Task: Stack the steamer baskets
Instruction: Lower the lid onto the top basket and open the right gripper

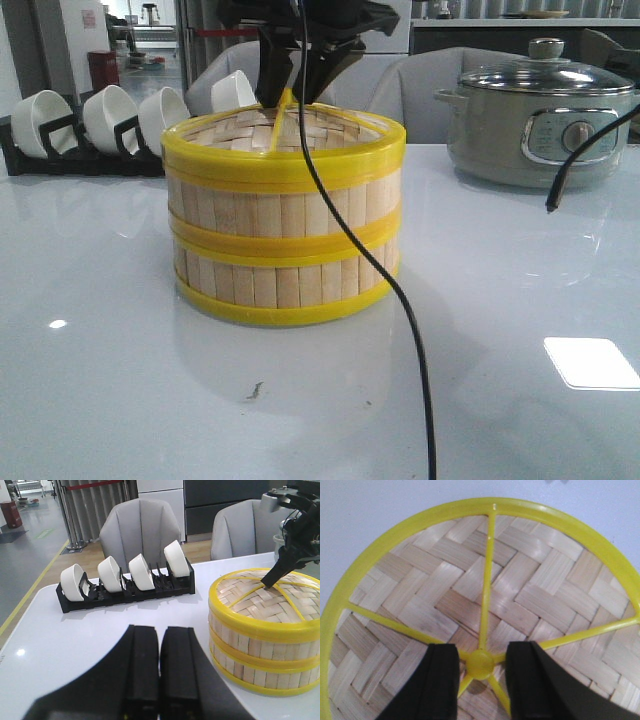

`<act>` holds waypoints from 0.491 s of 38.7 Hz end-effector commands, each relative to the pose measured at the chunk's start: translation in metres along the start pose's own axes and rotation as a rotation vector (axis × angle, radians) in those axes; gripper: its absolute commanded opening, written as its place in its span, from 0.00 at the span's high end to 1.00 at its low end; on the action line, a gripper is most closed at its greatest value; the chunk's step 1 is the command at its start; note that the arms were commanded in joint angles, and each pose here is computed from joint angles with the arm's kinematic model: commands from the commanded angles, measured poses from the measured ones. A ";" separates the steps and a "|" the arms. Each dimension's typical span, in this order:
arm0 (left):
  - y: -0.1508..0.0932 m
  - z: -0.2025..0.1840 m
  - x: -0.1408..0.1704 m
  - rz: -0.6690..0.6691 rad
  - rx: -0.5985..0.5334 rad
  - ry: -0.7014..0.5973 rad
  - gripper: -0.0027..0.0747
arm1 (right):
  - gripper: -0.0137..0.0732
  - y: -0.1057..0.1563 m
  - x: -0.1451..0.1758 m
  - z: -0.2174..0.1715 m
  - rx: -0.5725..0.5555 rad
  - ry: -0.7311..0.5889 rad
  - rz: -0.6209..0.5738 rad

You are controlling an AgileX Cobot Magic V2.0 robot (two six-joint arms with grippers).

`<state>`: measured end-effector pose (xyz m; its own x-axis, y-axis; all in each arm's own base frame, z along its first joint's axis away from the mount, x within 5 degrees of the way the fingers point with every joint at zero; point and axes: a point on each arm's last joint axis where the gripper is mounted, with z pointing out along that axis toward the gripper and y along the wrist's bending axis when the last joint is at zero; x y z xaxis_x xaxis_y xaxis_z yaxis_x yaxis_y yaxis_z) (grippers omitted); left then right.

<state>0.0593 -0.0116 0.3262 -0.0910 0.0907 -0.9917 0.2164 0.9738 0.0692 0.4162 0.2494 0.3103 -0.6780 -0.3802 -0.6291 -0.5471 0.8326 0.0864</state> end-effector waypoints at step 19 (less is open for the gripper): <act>0.000 -0.001 -0.016 -0.009 0.000 -0.107 0.86 | 0.44 -0.008 -0.041 -0.142 0.077 -0.431 -0.024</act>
<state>0.0593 -0.0116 0.3262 -0.0910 0.0907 -0.9917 0.2164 0.9738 0.0692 0.3984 0.2249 0.3850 -0.5373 -0.2944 -0.7904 -0.5319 0.8455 0.0467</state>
